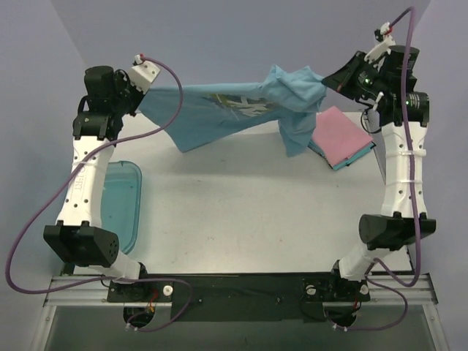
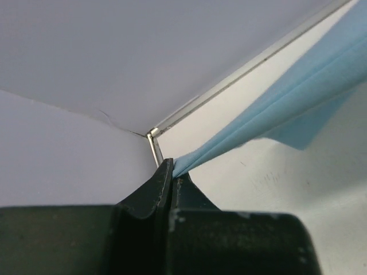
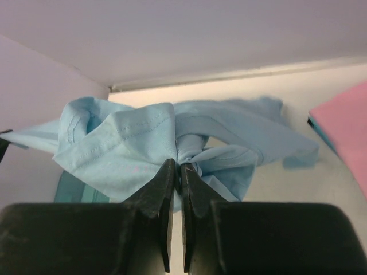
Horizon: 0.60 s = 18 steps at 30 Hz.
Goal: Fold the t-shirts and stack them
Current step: Flatten out the tshirt
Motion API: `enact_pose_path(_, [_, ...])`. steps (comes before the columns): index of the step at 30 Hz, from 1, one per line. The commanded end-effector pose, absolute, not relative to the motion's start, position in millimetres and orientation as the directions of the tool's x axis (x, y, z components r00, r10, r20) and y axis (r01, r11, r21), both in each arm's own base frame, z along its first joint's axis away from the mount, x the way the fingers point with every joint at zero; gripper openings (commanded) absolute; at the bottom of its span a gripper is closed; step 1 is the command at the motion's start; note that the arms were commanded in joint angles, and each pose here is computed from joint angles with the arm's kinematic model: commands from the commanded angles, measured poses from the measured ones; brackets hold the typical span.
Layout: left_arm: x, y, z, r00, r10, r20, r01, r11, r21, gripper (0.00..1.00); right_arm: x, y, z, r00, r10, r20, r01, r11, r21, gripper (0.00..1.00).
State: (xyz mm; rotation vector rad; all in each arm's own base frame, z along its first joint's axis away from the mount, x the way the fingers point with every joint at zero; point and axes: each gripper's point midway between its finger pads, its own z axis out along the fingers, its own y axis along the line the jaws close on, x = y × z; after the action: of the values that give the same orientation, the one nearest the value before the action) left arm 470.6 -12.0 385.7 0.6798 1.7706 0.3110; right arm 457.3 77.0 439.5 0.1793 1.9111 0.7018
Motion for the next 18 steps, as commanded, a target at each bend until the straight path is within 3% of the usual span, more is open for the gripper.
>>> enact_pose_path(1, [440,-17,309,-0.289,0.644,-0.708,0.451,0.744,0.493,0.00,419,84,412,-0.481,0.326,-0.814,-0.276,0.825,0.493,0.00])
enact_pose_path(3, [419,-23,267,-0.327,0.669,-0.667,0.520,0.717,0.465,0.00,392,94,336,-0.620,0.258,-0.741,-0.244,0.835,0.494,0.00])
enact_pose_path(6, [388,-41,218,-0.359,0.696,-0.622,0.599,0.683,0.418,0.00,352,99,274,-0.667,0.084,-0.740,-0.261,0.904,0.338,0.01])
enact_pose_path(8, [362,-55,173,-0.394,0.724,-0.566,0.665,0.650,0.368,0.00,323,101,218,-0.725,-0.057,-0.687,-0.263,0.944,0.199,0.07])
enact_pose_path(11, [328,-66,118,-0.447,0.755,-0.480,0.724,0.621,0.302,0.00,276,106,144,-0.816,-0.202,-0.542,-0.272,0.961,0.052,0.24])
enact_pose_path(15, [304,-59,85,-0.503,0.762,-0.407,0.742,0.623,0.248,0.00,230,79,103,-0.924,-0.079,-0.375,-0.065,0.997,-0.049,0.48])
enact_pose_path(18, [296,-56,75,-0.515,0.768,-0.381,0.748,0.620,0.237,0.00,216,64,101,-0.920,0.068,-0.386,0.101,0.993,-0.064,0.57])
